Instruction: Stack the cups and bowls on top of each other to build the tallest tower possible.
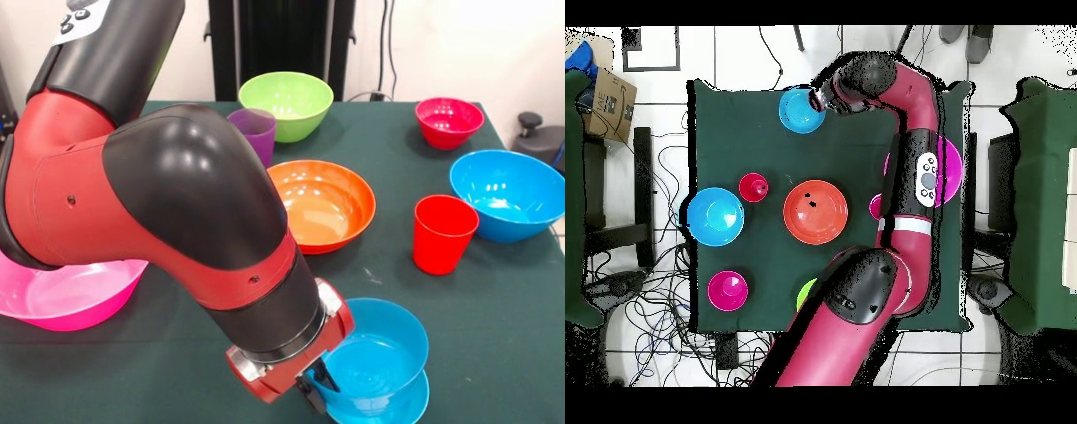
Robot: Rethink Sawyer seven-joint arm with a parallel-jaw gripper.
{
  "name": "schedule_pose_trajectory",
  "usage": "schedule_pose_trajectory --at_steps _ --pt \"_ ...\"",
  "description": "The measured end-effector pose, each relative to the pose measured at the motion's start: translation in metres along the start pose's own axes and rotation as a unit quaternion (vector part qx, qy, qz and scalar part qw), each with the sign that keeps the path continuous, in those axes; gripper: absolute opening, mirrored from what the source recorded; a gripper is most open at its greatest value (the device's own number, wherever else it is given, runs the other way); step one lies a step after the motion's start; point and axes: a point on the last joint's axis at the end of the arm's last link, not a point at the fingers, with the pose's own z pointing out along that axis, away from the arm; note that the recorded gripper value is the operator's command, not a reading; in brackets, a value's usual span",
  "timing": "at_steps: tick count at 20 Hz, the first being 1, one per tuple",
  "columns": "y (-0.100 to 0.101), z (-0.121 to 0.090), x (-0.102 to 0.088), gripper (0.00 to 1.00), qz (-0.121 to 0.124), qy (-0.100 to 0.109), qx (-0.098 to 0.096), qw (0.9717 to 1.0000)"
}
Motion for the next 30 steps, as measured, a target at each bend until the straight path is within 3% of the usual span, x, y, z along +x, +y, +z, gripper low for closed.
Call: schedule_pose_trajectory --at_steps 13,22,30 --pt "0.001 0.001 0.001 0.00 0.000 0.003 -0.003 1.0000" --pt "0.004 -0.014 0.000 0.00 0.000 0.020 -0.019 0.9996" --pt "0.000 -0.021 -0.004 0.00 0.003 0.015 -0.013 0.9998"
